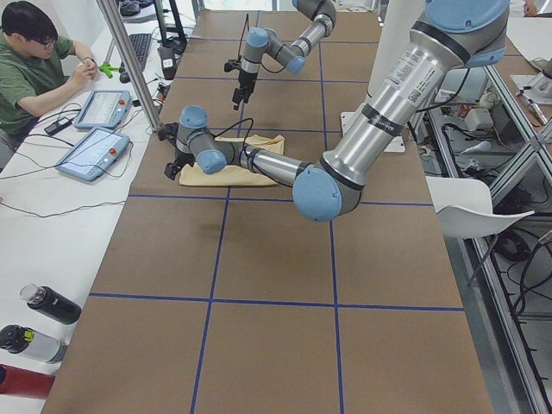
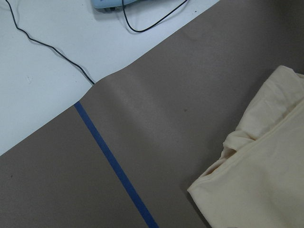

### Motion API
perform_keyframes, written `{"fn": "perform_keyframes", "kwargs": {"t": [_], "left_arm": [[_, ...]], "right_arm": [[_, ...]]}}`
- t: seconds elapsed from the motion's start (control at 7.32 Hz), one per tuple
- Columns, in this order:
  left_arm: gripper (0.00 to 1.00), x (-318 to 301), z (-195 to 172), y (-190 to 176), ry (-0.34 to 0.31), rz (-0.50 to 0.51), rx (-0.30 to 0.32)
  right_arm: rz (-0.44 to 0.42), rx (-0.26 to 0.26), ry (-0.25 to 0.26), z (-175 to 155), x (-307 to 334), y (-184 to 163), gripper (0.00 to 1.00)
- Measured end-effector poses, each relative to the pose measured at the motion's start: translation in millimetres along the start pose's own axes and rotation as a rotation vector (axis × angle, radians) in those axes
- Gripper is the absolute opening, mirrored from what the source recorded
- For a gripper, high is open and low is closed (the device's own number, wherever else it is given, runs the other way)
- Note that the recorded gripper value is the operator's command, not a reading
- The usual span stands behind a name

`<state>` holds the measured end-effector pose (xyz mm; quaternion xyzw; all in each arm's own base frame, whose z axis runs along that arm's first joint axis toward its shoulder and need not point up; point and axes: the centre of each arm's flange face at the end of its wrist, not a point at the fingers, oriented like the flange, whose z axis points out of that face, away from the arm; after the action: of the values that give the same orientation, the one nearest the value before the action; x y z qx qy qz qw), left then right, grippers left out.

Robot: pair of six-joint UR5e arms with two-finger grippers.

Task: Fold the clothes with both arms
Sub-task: 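Move the right gripper to the shirt's side edge and grasp it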

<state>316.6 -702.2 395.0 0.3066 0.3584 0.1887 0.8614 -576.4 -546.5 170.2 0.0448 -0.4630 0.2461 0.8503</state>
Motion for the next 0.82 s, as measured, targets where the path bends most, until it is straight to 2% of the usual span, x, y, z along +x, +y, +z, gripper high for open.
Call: {"fn": "perform_keyframes", "kwargs": {"t": [0.14,0.27,0.82], "left_arm": [[1.00,3.2,1.3,1.6,0.004,-0.017,-0.001],[1.00,5.8,1.8,2.1,0.007,-0.024,-0.002],[1.00,8.5,1.4,2.1,0.008,-0.027,-0.002]], "right_arm": [[0.006,0.006,0.015,13.6,-24.5,23.1,0.45],[-0.003,0.020,0.026,24.8,-34.7,44.8,0.30],[-0.037,0.019,0.063,50.1,-30.6,81.1,0.30]]}}
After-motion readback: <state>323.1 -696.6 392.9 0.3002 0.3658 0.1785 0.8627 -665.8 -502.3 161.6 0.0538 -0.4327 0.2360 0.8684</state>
